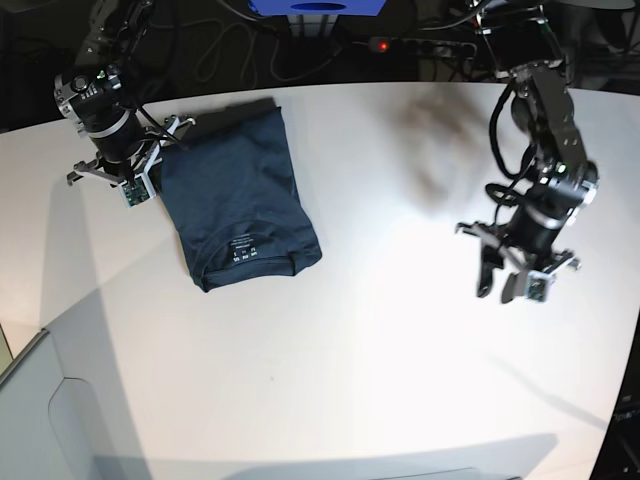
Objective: Fold the T-shirt properly
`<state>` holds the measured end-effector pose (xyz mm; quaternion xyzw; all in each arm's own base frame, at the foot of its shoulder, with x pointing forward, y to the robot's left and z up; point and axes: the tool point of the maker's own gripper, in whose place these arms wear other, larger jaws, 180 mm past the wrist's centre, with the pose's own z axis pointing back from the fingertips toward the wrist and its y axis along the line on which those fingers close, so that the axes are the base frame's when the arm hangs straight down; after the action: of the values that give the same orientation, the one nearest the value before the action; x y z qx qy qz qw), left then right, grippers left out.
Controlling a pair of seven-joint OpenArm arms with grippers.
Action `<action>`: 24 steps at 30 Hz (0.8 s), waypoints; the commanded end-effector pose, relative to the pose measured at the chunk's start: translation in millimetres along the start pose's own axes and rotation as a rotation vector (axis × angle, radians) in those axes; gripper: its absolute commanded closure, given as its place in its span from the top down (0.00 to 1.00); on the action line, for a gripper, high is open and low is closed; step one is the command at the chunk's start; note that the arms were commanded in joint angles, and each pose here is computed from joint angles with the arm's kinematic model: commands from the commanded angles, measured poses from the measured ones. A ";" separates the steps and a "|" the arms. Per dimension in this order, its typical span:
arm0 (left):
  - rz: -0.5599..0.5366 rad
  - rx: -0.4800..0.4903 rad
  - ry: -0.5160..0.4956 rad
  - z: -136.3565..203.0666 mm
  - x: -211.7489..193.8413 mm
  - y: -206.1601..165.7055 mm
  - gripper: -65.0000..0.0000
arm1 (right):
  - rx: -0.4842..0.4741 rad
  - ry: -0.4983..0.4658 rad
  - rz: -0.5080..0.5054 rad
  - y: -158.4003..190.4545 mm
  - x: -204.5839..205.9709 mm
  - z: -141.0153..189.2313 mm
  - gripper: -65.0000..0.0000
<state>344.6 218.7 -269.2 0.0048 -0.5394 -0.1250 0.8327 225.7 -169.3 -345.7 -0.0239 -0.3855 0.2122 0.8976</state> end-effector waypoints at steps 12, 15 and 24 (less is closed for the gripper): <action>0.122 0.081 0.030 34.7 -34.6 33.3 0.33 | 0.118 0.085 -0.079 29.6 -46.2 -18.4 0.00; 0.131 0.091 0.040 38.5 -40.5 35.1 0.33 | 0.125 0.052 -0.087 33.2 -45.2 -16.5 0.00; 0.141 0.096 0.057 41.5 -47.9 35.0 0.33 | 0.038 -0.005 -0.058 11.9 -26.0 3.9 0.00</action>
<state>289.6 265.8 -305.7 0.0051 -0.4963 -0.0347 0.8675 201.6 -171.6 -370.4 0.0024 -0.3721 0.1860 0.9094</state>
